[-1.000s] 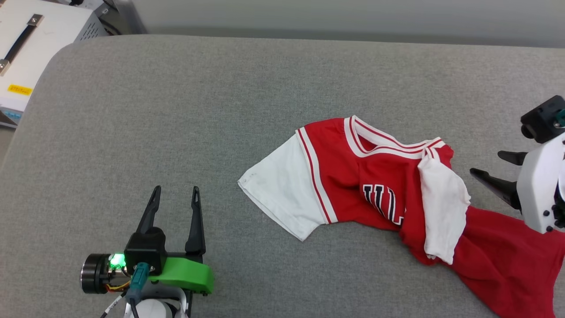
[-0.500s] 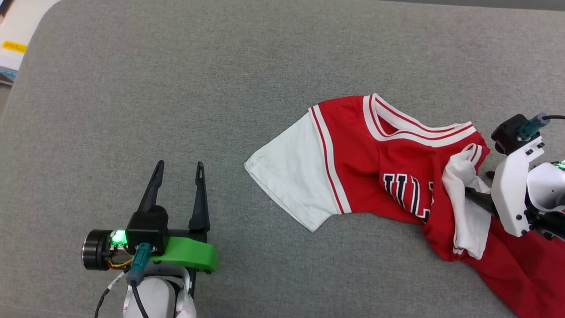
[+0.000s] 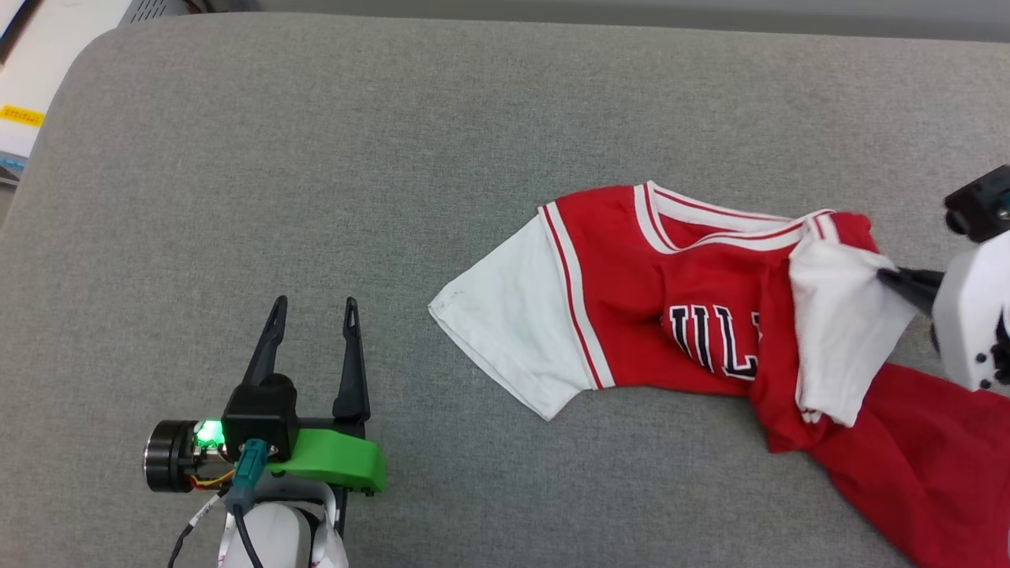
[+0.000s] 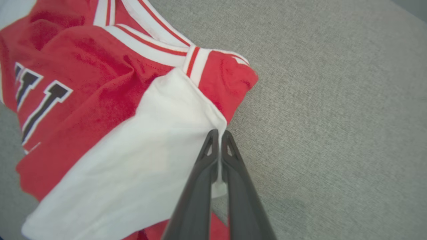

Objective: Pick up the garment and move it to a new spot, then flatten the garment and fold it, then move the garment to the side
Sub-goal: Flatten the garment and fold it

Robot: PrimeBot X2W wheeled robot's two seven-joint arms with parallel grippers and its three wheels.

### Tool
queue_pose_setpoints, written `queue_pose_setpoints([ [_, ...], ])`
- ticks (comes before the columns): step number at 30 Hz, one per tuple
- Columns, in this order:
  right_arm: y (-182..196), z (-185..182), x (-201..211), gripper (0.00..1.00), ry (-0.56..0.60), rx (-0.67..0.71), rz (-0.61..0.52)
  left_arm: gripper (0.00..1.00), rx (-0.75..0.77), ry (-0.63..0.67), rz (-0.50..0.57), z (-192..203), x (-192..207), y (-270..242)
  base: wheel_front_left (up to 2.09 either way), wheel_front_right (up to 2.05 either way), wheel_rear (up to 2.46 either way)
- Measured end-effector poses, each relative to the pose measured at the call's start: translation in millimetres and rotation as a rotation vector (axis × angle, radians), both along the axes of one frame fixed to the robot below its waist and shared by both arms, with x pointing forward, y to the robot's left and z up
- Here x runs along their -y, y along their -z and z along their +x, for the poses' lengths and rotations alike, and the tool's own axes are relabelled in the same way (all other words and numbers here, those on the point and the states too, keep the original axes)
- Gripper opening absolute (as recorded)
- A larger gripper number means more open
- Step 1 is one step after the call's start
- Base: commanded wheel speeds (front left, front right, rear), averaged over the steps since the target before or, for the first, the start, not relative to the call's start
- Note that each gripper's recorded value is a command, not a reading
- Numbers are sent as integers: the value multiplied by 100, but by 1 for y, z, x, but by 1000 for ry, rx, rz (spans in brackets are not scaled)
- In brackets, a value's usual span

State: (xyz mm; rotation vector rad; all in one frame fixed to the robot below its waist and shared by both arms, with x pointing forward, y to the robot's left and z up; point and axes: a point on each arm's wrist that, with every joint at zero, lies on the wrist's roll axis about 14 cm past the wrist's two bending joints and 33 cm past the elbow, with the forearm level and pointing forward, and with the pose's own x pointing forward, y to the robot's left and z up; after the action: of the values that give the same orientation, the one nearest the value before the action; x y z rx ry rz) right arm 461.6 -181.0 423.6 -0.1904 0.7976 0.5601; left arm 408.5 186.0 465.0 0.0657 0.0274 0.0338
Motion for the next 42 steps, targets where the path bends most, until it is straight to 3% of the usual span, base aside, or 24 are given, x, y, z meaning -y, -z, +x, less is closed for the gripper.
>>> queue_pose_setpoints([
  [7,-36,16,61,0,150,93,-39,100,13,14,-4,-2,5,-5,0,0,0],
  [12,0,-3,106,0,299,-16,-75,100,-4,9,-3,-7,3,0,0,0,0],
  [20,55,-40,134,0,467,-151,-81,100,-20,0,-1,-10,0,4,0,0,0],
  [21,56,-39,134,18,488,-140,-66,100,-19,2,-2,-10,1,4,0,0,0],
  [22,56,-38,133,47,499,-124,-53,100,-17,4,-2,-10,1,3,0,0,0],
  [23,55,-37,132,100,505,-106,-43,100,-15,5,-2,-10,2,3,0,0,0],
  [27,36,-21,127,100,500,53,4,100,-1,10,-2,-11,3,-2,0,0,0],
  [33,-27,3,120,100,438,361,69,100,3,15,-1,-20,4,-5,0,0,0],
  [39,-98,10,105,100,424,674,210,100,24,56,4,-17,14,-12,0,0,0],
  [42,-115,5,91,100,431,751,287,100,41,75,12,-13,18,-17,0,0,0],
])
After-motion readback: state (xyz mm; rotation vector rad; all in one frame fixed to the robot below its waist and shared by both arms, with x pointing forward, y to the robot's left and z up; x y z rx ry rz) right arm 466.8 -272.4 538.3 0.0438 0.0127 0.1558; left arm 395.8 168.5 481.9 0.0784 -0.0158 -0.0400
